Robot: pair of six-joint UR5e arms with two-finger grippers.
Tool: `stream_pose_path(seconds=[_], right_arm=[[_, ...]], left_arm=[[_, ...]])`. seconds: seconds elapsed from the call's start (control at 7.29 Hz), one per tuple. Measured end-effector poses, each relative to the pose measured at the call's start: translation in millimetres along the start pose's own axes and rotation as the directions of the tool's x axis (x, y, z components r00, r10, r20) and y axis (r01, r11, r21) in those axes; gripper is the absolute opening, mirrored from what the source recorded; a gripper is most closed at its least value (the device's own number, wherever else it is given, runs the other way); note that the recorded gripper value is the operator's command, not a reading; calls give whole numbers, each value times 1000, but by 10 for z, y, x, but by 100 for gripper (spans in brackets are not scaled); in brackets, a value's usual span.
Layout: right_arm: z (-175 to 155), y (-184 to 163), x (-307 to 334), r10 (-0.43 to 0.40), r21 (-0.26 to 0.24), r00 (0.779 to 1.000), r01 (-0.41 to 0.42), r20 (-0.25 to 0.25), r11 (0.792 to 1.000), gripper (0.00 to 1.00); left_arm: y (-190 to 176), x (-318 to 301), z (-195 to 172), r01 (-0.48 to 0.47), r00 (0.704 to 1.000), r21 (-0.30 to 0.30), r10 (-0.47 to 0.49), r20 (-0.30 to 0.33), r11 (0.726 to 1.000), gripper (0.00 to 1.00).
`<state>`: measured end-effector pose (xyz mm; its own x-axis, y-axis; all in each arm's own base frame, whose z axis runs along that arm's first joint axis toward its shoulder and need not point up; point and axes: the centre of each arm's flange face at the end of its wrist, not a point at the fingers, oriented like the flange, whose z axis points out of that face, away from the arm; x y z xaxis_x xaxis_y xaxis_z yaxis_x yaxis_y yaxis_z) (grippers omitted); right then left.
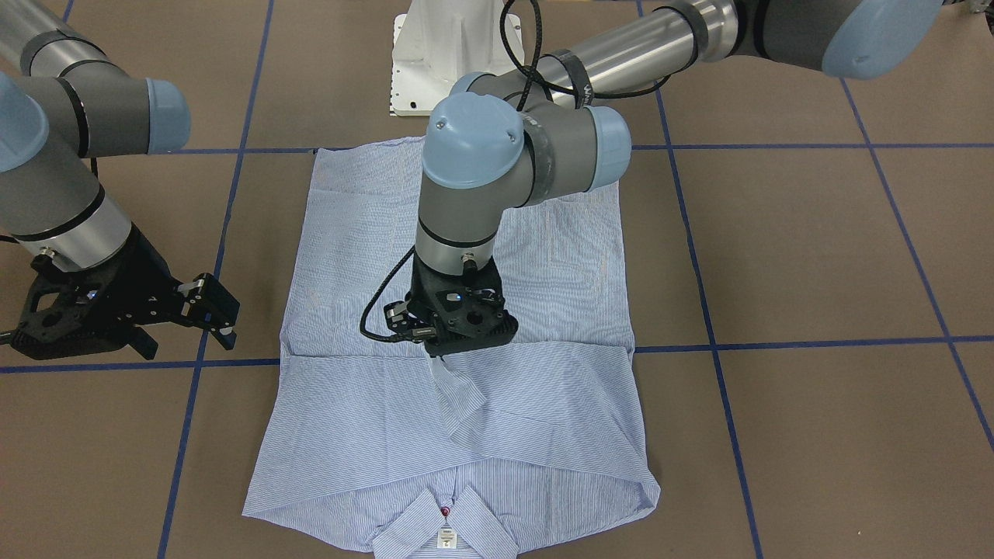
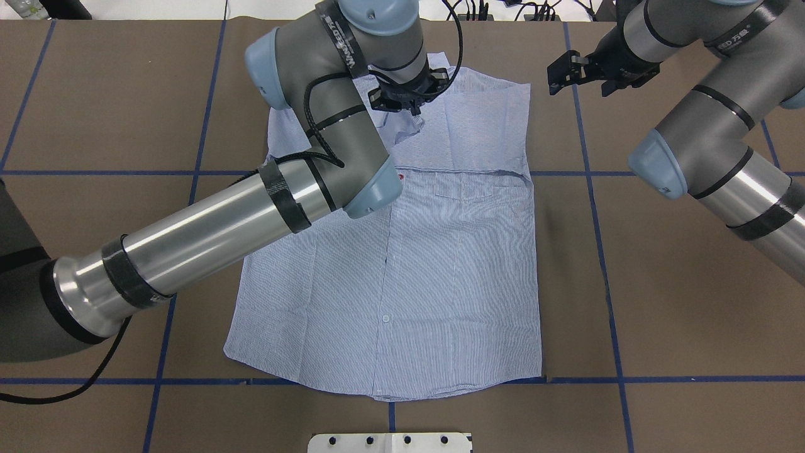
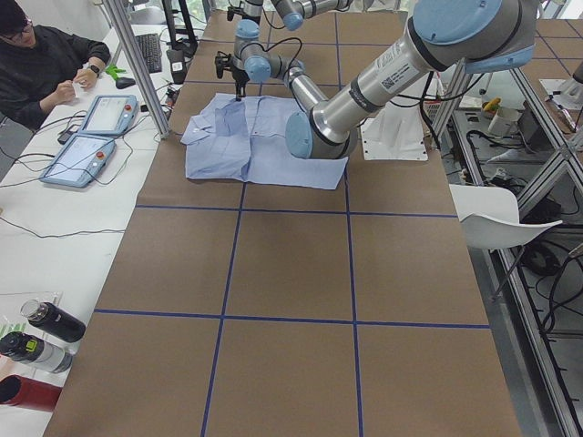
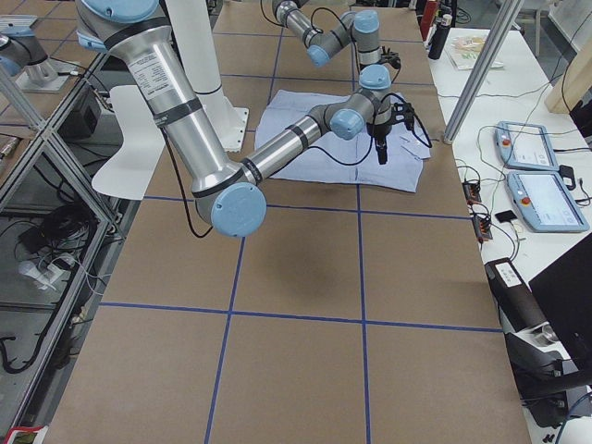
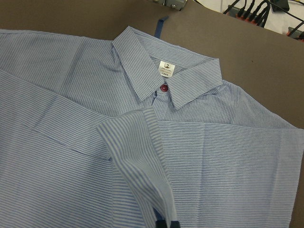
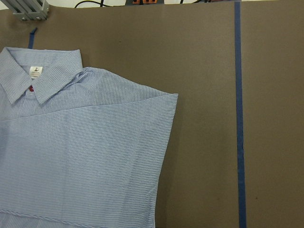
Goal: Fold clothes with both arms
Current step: 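Carry the sleeve across the shirt front with the left gripper, release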
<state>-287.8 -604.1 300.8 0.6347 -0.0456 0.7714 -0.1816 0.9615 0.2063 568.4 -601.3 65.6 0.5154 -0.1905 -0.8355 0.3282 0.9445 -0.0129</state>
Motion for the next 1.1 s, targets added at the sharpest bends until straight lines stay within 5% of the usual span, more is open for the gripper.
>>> stream_pose_path(seconds=[0.14,0.27,0.41,0.82,1.1], right_arm=[[4,3,-3,1,-1,1000,-1,0,1000,100],[5,5,-5,2,0,1000,-2,0,1000,100],[9,8,-9,1,-1,1000,-1,0,1000,100],[36,39,-52,0,-6,1000,0,3,1000,100],[95,141,-224,36,-17,999,-36,14,999,100]], left_arm=[[179,80,97,-5,1000,0,5,0,1000,0],[306,172,190,2,1000,-3,-2,-7,1000,29],[386,274,275,22,1000,-4,-22,-19,1000,98],[534,441,349,91,992,-17,-92,-88,996,100],[598,473,278,32,995,-64,-38,-91,997,100]])
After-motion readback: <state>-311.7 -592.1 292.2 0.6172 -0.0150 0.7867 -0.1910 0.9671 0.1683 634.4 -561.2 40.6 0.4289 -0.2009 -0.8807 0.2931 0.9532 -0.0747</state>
